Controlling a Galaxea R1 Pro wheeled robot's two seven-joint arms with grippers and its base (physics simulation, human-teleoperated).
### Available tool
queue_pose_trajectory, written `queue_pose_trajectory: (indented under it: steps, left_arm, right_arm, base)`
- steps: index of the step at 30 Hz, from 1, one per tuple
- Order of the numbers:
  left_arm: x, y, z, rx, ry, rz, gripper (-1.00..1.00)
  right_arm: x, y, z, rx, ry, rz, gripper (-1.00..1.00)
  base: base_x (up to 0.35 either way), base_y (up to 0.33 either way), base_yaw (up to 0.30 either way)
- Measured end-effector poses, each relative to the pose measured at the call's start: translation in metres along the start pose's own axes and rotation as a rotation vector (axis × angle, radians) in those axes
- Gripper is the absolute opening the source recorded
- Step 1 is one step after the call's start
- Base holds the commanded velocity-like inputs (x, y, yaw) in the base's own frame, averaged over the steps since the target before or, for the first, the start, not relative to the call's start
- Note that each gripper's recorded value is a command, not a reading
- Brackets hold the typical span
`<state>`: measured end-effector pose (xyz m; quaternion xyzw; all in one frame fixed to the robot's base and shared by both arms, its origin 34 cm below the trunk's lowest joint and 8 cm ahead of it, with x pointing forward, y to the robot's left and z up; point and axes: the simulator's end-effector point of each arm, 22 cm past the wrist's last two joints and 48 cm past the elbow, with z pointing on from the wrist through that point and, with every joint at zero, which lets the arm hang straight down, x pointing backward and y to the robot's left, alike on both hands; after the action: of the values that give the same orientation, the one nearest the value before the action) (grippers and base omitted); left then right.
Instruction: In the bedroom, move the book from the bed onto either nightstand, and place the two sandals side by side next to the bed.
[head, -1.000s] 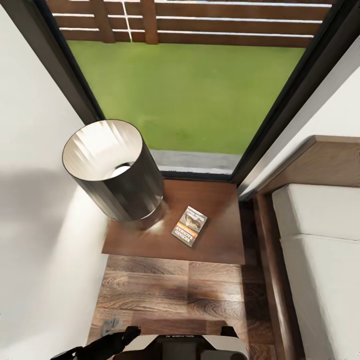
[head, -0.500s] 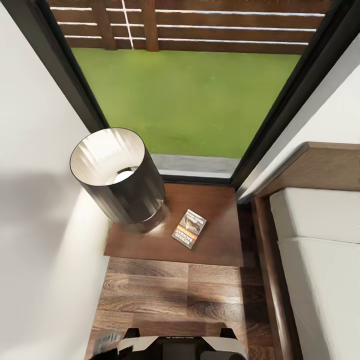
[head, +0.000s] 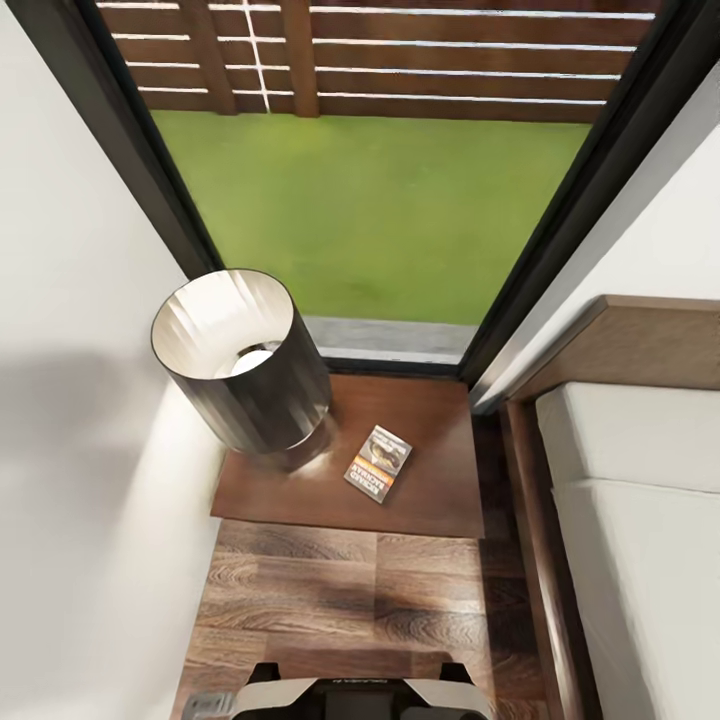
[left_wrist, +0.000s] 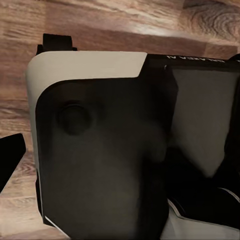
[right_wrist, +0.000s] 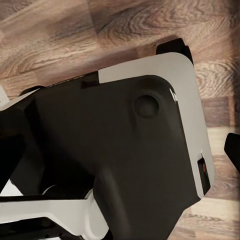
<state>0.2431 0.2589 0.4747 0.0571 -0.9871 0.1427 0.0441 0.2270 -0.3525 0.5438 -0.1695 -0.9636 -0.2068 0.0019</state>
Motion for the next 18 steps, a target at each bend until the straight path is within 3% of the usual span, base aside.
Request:
queue_pose_trajectory:
  steps: [18]
  left_arm:
    - [0.0003,-0.0013,0.0003,-0.002,0.001,0.007,1.0]
  right_arm:
    - [-0.0011,0.0007,-0.0002,-0.002,-0.003,-0.001,1.0]
  base:
    - [0.0,0.0,0.0]
